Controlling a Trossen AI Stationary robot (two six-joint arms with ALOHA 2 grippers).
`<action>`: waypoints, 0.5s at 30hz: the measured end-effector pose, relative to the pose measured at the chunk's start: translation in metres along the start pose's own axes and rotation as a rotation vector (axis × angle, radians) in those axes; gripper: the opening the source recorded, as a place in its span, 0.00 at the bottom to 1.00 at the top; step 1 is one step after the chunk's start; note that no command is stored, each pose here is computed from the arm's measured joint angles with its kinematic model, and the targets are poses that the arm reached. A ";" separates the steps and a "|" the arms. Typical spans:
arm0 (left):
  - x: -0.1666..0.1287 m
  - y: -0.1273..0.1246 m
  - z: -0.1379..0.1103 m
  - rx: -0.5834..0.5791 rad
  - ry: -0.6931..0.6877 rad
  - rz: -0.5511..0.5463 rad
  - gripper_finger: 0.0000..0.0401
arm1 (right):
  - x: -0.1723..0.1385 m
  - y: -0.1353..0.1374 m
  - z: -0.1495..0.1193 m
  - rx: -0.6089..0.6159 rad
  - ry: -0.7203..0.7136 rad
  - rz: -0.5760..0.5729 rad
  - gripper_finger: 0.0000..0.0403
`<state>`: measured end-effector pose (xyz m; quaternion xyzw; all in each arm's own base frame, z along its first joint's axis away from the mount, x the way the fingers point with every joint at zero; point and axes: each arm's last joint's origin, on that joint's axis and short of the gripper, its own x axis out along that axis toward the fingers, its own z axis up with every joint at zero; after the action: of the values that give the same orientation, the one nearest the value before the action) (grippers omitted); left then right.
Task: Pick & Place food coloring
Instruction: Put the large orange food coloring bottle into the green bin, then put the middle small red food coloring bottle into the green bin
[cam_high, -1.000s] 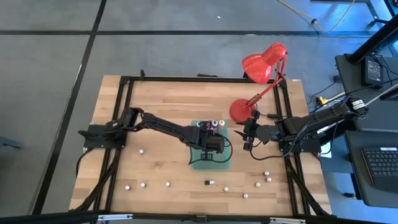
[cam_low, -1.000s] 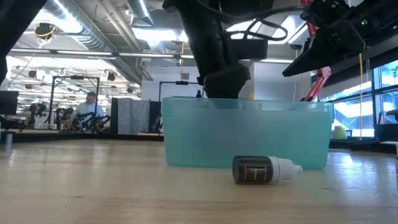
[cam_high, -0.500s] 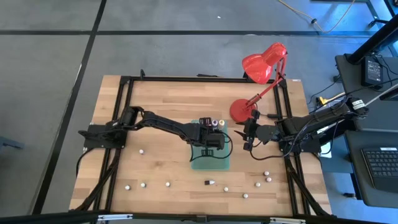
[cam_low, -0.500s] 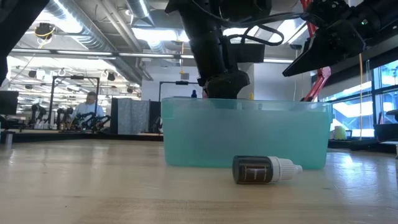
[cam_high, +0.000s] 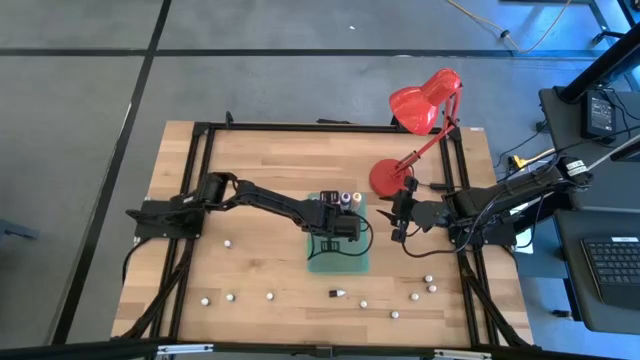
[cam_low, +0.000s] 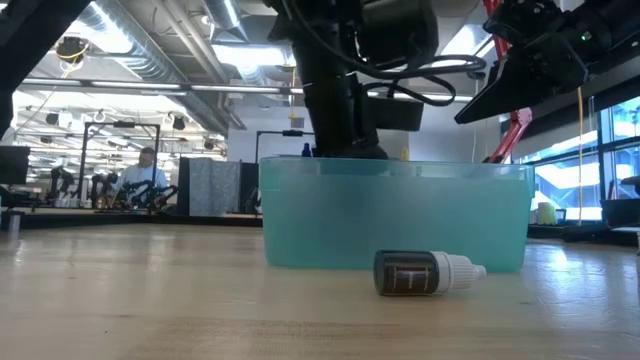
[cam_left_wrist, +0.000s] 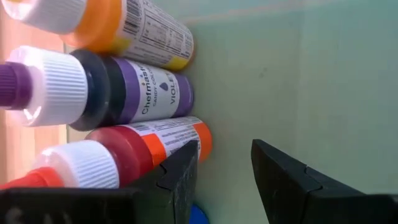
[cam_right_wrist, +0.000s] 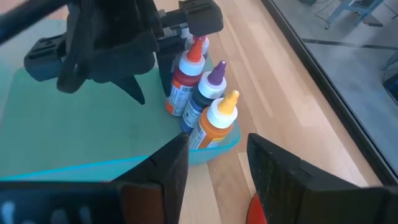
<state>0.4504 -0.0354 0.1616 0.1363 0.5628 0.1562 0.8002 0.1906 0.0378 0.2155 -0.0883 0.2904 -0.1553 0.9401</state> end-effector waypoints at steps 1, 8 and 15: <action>0.000 0.000 0.000 0.005 0.000 -0.001 0.36 | 0.000 0.000 0.000 0.000 0.000 0.000 0.41; -0.029 0.000 0.004 0.057 -0.006 -0.012 0.36 | 0.000 0.000 0.000 0.000 0.001 0.000 0.41; -0.065 0.022 -0.015 -0.008 -0.126 -0.075 0.37 | 0.000 0.000 -0.001 0.015 0.013 0.005 0.41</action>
<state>0.4131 -0.0404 0.2213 0.1215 0.5155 0.1192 0.8398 0.1901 0.0378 0.2141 -0.0797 0.2956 -0.1559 0.9391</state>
